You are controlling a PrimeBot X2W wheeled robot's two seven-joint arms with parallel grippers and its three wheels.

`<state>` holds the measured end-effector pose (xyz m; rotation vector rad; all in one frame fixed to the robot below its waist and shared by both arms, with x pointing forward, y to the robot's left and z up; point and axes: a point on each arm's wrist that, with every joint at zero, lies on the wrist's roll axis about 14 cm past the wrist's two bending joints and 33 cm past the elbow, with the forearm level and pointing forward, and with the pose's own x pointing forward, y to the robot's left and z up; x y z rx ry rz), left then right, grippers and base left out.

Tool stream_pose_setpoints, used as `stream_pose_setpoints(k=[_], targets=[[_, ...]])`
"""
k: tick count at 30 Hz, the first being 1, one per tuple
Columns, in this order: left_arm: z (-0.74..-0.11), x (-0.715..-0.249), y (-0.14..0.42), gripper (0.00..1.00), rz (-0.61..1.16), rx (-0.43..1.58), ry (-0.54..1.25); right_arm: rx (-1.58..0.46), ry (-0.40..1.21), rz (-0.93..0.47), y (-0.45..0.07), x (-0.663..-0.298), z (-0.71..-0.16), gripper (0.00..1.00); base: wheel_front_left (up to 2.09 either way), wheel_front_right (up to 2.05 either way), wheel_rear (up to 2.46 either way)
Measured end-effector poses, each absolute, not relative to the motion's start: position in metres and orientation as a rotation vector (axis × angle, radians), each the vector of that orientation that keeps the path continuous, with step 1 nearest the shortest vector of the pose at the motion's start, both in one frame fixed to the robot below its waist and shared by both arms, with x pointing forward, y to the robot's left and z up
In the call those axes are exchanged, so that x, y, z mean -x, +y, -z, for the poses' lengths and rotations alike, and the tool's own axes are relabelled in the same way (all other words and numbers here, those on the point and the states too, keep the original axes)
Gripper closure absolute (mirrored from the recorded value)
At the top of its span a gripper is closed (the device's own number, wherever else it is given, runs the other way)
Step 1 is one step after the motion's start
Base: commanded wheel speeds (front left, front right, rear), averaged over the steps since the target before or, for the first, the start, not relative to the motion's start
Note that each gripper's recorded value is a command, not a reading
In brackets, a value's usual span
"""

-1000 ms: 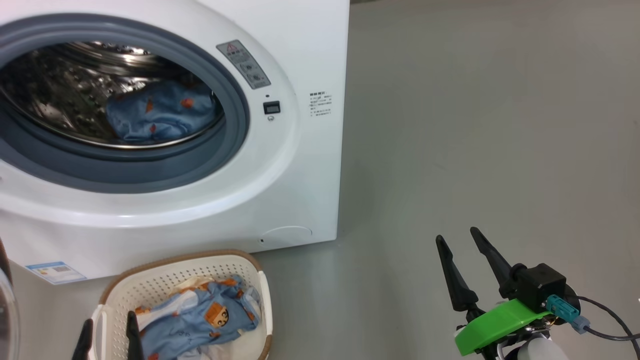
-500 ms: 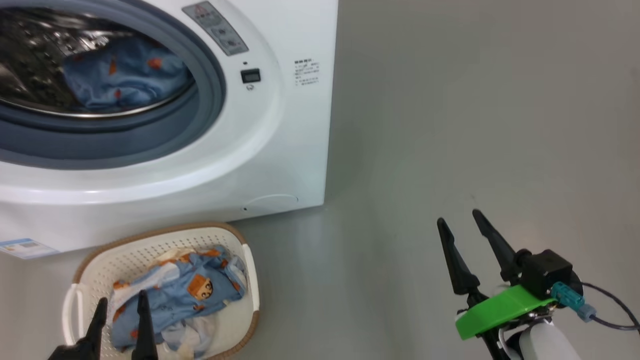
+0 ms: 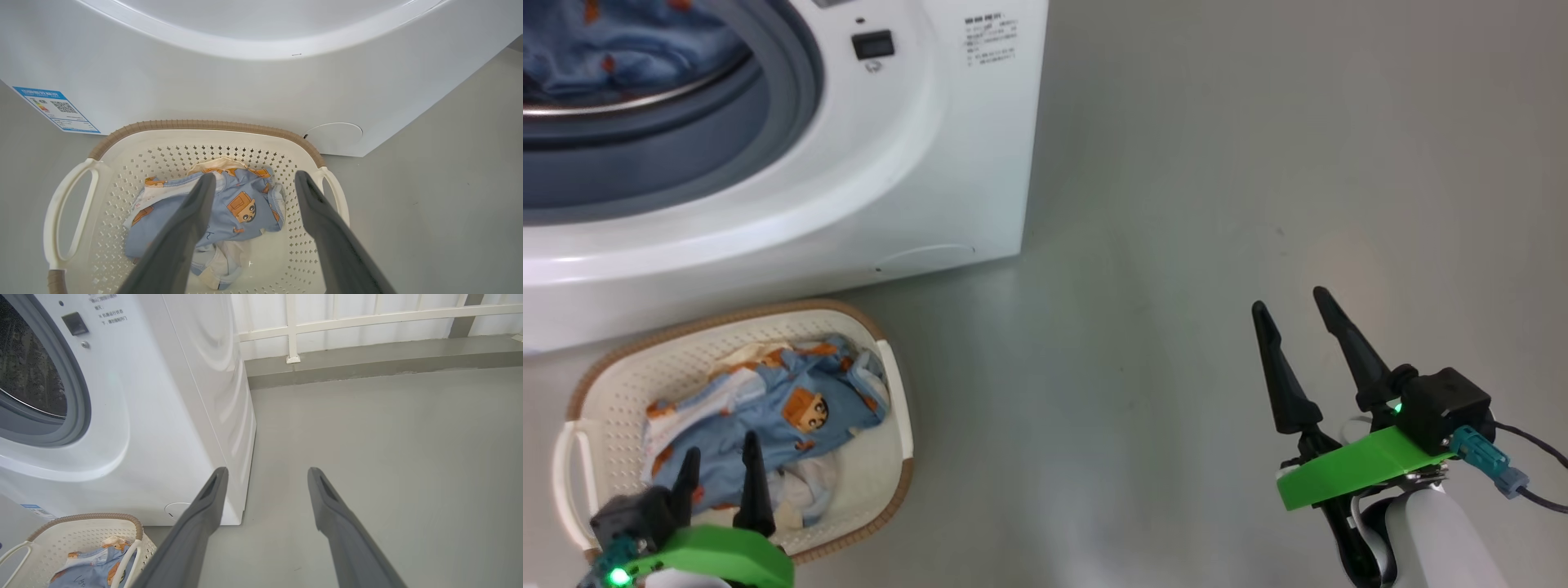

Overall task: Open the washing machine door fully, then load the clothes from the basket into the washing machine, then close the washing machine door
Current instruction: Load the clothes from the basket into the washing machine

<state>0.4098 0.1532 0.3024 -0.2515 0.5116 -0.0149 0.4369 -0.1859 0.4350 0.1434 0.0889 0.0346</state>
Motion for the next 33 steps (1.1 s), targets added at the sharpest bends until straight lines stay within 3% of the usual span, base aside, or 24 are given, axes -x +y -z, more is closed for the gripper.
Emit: stream_pose_setpoints(k=[8,23,33], targets=[[-0.243,-0.418,0.156,0.00,-0.010,0.295,0.699,-0.130,0.143,-0.001,-0.198,-0.445,-0.408,0.00,0.00,0.00,0.00],[-0.181,-0.450,0.152,0.00,0.045,0.292,0.893,-0.113,0.230,0.022,-0.206,-0.455,-0.363,0.00,0.00,0.00,0.00],[-0.130,-0.433,0.166,0.00,0.046,0.242,1.106,-0.120,0.292,-0.003,-0.197,-0.465,-0.324,0.00,0.00,0.00,0.00]])
